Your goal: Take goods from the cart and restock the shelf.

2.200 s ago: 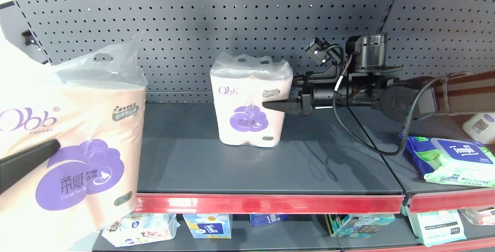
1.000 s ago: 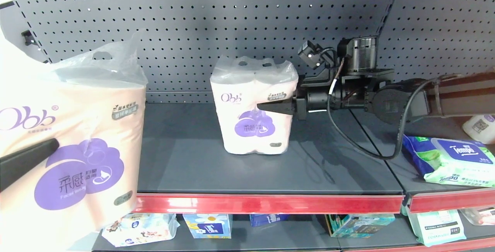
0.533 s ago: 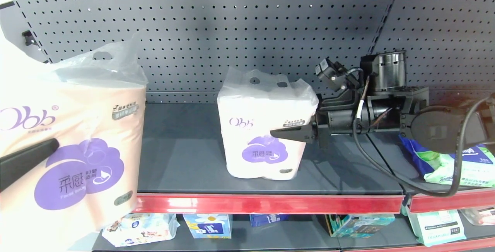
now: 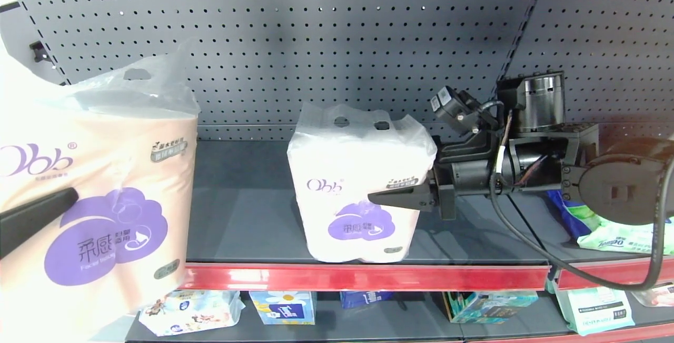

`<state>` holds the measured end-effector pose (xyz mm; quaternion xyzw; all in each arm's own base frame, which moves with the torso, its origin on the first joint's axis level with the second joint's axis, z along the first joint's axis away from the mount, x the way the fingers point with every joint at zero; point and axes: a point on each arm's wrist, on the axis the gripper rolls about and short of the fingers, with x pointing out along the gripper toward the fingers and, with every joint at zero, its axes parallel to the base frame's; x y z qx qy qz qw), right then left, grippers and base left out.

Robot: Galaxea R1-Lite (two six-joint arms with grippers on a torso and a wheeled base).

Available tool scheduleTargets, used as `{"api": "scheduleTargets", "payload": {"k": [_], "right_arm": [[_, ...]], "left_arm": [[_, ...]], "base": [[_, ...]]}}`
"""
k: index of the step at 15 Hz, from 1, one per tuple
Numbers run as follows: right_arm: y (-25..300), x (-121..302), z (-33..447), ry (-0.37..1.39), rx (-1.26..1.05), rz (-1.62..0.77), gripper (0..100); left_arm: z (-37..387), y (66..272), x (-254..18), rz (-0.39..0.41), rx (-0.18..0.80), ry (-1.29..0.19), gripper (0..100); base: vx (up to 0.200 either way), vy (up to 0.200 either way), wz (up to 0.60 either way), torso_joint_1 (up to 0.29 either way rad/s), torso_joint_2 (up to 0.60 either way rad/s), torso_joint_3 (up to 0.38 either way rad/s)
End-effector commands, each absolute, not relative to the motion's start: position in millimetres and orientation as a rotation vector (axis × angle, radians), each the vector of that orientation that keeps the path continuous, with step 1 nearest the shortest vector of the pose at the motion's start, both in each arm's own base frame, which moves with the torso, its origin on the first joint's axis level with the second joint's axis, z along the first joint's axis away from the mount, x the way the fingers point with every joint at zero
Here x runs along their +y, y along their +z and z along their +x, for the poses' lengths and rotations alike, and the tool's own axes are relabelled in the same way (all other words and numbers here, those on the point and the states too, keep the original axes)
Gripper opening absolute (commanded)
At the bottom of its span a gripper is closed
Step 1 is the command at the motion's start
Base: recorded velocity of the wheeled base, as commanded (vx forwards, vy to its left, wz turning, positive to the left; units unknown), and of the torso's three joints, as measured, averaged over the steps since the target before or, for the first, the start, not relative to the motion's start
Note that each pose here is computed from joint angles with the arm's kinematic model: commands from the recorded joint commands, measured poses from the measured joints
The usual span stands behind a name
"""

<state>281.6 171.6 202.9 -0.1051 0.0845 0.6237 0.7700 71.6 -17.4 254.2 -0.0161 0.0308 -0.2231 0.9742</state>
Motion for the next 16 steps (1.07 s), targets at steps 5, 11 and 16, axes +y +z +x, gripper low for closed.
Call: {"api": "scheduleTargets", "payload": {"k": [5, 11, 16], "right_arm": [[193, 169, 273, 1.316, 0.230, -0.243, 0], [193, 169, 270, 1.285, 0.238, -0.254, 0], [193, 171, 269, 1.270, 0.221, -0.289, 100]], "left_arm": [[71, 255, -17, -0.033, 0.057, -0.450, 0], [72, 255, -17, -0.033, 0.059, -0.450, 0], [71, 256, -17, -0.033, 0.056, -0.450, 0]], "base": [[0.000, 0.000, 0.00, 0.000, 0.00, 0.000], [0.000, 0.000, 0.00, 0.000, 0.00, 0.000], [0.000, 0.000, 0.00, 0.000, 0.00, 0.000]]}}
